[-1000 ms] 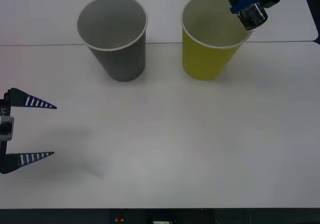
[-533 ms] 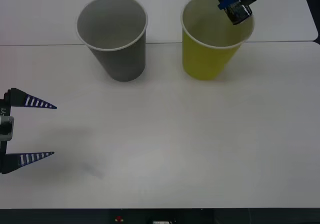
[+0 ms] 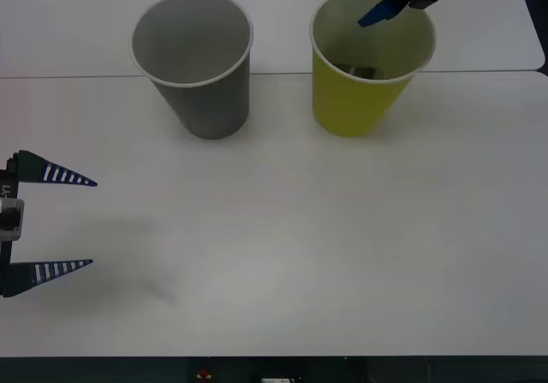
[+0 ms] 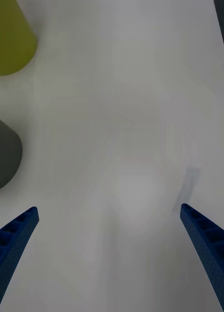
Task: Put the can into the green bin and the plastic bottle into the gray bin
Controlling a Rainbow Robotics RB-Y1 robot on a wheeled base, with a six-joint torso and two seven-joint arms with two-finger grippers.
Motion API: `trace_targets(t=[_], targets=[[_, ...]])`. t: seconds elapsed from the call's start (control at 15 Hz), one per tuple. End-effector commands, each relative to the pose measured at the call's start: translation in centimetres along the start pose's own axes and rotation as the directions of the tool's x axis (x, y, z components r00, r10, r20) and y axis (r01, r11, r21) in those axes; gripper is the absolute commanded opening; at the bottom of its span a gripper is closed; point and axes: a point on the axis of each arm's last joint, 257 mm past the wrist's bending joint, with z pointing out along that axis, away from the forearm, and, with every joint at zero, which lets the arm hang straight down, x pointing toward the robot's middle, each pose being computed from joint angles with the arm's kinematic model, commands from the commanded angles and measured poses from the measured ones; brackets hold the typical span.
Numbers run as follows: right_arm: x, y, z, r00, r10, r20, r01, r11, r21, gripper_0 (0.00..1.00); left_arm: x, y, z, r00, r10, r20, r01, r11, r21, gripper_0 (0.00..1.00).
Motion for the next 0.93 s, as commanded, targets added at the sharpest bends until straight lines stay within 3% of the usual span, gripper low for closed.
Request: trace_targets(t=[0.07, 0.33, 0.6, 0.73, 0.8, 0.93], targets=[[-0.2, 0.0, -0.5, 1.000, -0.009, 0.008, 0.009, 1.0000, -0.001, 1.00, 0.0, 0.0, 0.0, 1.0000, 0.000, 0.000, 0.000, 1.0000, 0.000, 1.00], [-0.5, 0.7, -3.0, 0.998, -0.026, 0.052, 0.028, 0.9986, -0.045, 1.00, 0.0, 0.0, 0.0, 1.0000, 0.000, 0.000, 0.000, 1.0000, 0.000, 1.00], [1.0, 2.3, -4.7, 0.994, -0.049, 0.102, 0.058, 0.9943, -0.090, 1.00, 0.0, 0.0, 0.0, 1.0000, 0.000, 0.000, 0.000, 1.0000, 0.000, 1.00], [2.2, 3.3, -5.6, 0.983, -0.109, 0.150, 0.127, 0.9847, -0.119, 1.00, 0.0, 0.0, 0.0, 1.0000, 0.000, 0.000, 0.000, 1.0000, 0.000, 1.00], [2.5, 3.9, -6.0, 0.977, -0.114, 0.179, 0.141, 0.9790, -0.148, 1.00, 0.0, 0.0, 0.0, 1.0000, 0.000, 0.000, 0.000, 1.0000, 0.000, 1.00], [3.9, 4.9, -6.7, 0.963, -0.145, 0.228, 0.192, 0.9600, -0.203, 1.00, 0.0, 0.0, 0.0, 1.0000, 0.000, 0.000, 0.000, 1.0000, 0.000, 1.00]])
